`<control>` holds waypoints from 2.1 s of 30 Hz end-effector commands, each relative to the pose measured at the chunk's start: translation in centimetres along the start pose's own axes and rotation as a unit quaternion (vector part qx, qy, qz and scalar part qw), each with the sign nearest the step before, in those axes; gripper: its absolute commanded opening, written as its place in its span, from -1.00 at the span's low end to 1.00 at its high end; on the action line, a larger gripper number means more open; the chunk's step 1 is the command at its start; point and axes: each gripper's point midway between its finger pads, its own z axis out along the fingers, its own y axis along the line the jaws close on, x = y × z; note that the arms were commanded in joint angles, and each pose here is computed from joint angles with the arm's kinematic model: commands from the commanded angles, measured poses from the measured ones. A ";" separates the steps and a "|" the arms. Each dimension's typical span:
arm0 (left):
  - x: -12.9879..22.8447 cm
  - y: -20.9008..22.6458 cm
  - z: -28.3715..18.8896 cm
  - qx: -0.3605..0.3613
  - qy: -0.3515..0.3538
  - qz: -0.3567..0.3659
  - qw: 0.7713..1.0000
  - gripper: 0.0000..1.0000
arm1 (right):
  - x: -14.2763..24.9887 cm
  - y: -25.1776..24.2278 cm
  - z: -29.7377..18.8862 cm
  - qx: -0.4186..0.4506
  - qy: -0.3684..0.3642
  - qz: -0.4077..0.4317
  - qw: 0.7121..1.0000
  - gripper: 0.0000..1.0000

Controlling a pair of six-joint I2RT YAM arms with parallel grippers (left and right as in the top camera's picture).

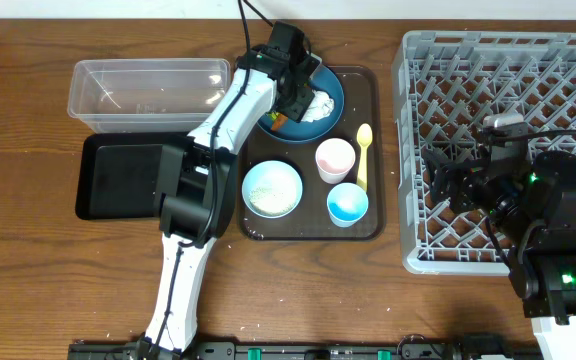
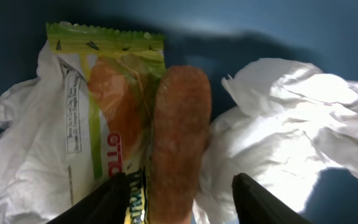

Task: Sort waste into correct bins and load items into the dishwasher rack
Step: 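Reach the left gripper over the blue plate toward the carrot, then close the left gripper on the orange carrot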

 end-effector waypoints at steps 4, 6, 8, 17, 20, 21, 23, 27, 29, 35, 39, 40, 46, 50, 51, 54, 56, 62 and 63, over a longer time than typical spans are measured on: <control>0.4 0.8 1.0 -0.013 0.002 0.001 1.000 -0.12 | -0.8 -0.2 -0.5 0.005 -0.010 -0.003 1.000 0.76; 0.5 0.8 1.2 -0.012 0.004 0.000 1.000 -0.22 | -0.8 -0.2 -0.5 0.006 -0.010 -0.003 1.000 0.76; 0.8 0.7 1.5 -0.011 0.009 0.000 1.000 -0.27 | -0.8 -0.2 -0.5 0.006 -0.009 -0.003 1.000 0.76; 2.2 1.0 3.3 -0.018 0.031 -0.001 0.999 -0.27 | -0.5 -0.3 -0.5 0.010 -0.003 -0.001 1.000 0.78; 2.1 1.0 3.3 -0.018 0.029 -0.001 0.999 -0.28 | -0.5 -0.4 -0.5 0.011 -0.003 -0.001 1.000 0.78; 2.1 1.0 3.3 -0.018 0.029 -0.001 0.999 -0.34 | -0.5 -0.4 -0.5 0.011 -0.003 -0.001 1.000 0.78; 2.1 1.0 3.3 -0.018 0.029 -0.001 0.999 -0.43 | -0.5 -0.4 -0.5 0.011 -0.003 -0.001 1.000 0.79; 1.6 1.0 2.5 -0.019 0.023 -0.003 1.000 -0.70 | -0.5 -0.4 -0.5 0.011 -0.003 -0.001 1.000 0.79; 1.0 1.0 1.4 -0.022 0.013 -0.002 1.000 -0.74 | -0.5 -0.4 -0.5 0.011 -0.003 -0.001 1.000 0.79; -2.5 1.1 -4.5 -0.033 -0.049 -0.016 0.998 -0.75 | -0.5 -0.4 -0.5 0.011 -0.003 -0.001 1.000 0.84; -4.1 1.0 -9.0 -0.039 -0.084 -0.017 0.996 -0.76 | -0.5 -0.4 -0.5 0.011 -0.003 -0.001 1.000 0.84; -4.3 0.9 -10.1 -0.040 -0.090 -0.016 0.995 -0.75 | -0.5 -0.4 -0.5 0.011 -0.003 -0.001 1.000 0.84; -4.4 0.4 -15.9 -0.043 -0.110 -0.029 0.993 -0.76 | -0.5 -0.4 -0.5 0.011 -0.003 -0.001 1.000 0.84; -4.5 0.2 -18.3 -0.043 -0.123 -0.044 0.990 -0.76 | -0.6 -0.4 -0.5 0.011 -0.005 -0.001 1.000 0.86; -4.4 0.2 -18.3 -0.043 -0.123 -0.044 0.991 -0.76 | -0.6 -0.4 -0.5 0.011 -0.005 -0.002 1.000 0.86; -4.2 0.2 -17.7 -0.042 -0.115 -0.045 0.991 -0.76 | -0.6 -0.4 -0.5 0.011 -0.005 -0.001 1.000 0.86; -4.0 0.3 -16.9 -0.041 -0.108 -0.046 0.992 -0.76 | -0.6 -0.4 -0.5 0.011 -0.005 -0.001 1.000 0.86; -3.4 1.5 -13.2 -0.062 -0.082 -0.062 0.993 -0.74 | -0.6 -0.4 -0.5 0.011 -0.005 -0.001 1.000 0.86; -3.3 1.8 -12.5 -0.070 -0.077 -0.070 0.992 -0.75 | -0.6 -0.4 -0.5 0.011 -0.005 -0.001 1.000 0.86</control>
